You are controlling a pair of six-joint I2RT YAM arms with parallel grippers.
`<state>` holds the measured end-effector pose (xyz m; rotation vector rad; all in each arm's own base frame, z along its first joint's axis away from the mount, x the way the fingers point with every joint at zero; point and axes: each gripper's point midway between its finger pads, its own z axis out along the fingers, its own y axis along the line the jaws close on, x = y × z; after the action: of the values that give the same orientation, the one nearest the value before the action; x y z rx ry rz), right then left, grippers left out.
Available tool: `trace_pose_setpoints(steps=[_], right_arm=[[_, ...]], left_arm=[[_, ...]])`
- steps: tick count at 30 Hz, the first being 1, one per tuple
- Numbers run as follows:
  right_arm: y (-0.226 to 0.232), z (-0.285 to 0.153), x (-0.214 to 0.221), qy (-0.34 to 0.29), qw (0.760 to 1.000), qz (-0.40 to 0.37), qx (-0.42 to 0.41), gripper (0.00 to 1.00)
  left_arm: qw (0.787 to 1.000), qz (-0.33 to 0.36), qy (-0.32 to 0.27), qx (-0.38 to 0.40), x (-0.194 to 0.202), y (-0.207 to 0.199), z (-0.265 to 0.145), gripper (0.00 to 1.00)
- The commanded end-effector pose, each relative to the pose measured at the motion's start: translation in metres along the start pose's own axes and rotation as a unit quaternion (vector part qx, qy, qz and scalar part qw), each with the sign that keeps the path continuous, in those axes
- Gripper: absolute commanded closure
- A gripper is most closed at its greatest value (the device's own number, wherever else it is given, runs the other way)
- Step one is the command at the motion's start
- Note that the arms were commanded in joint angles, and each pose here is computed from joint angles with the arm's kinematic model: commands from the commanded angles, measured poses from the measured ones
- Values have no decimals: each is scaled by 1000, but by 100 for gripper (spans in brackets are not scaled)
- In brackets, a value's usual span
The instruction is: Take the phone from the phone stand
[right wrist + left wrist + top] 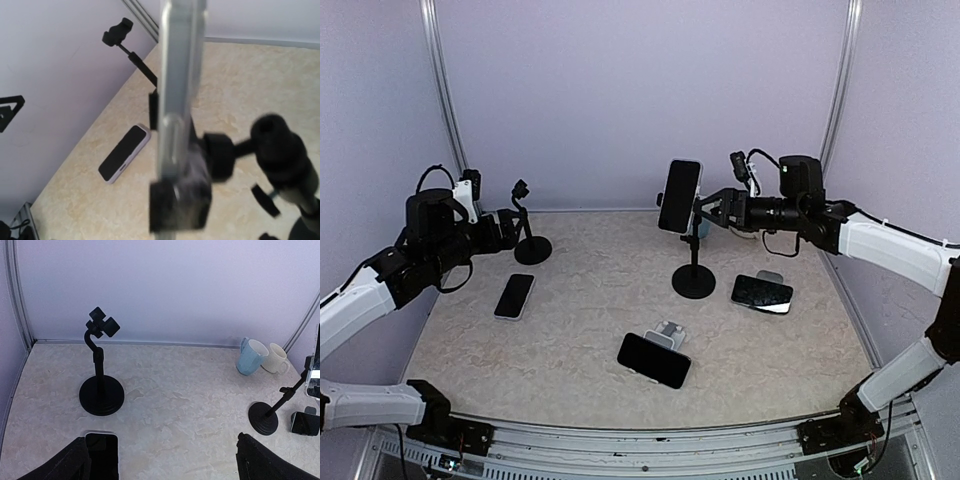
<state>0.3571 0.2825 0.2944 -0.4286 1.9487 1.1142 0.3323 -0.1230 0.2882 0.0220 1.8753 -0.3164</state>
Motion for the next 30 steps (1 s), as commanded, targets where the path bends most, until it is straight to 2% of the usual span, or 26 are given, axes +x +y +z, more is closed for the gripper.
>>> trace_pose_setpoints(steps=[1,11,15,30], right_arm=[[6,6,-15,-2,1000,7,-19,18],[-7,21,-15,8,1000,16,-5,39],[-9,23,-12,11,1000,17,-4,51],[-6,26,-17,9,1000,-2,0,74]], left_arm=[[999,5,-23,21,-10,-12,-3,1],[999,4,-23,33,-9,-18,-2,1],[999,3,-21,36,-8,-20,0,1],[999,9,-13,47,-6,-32,8,1]])
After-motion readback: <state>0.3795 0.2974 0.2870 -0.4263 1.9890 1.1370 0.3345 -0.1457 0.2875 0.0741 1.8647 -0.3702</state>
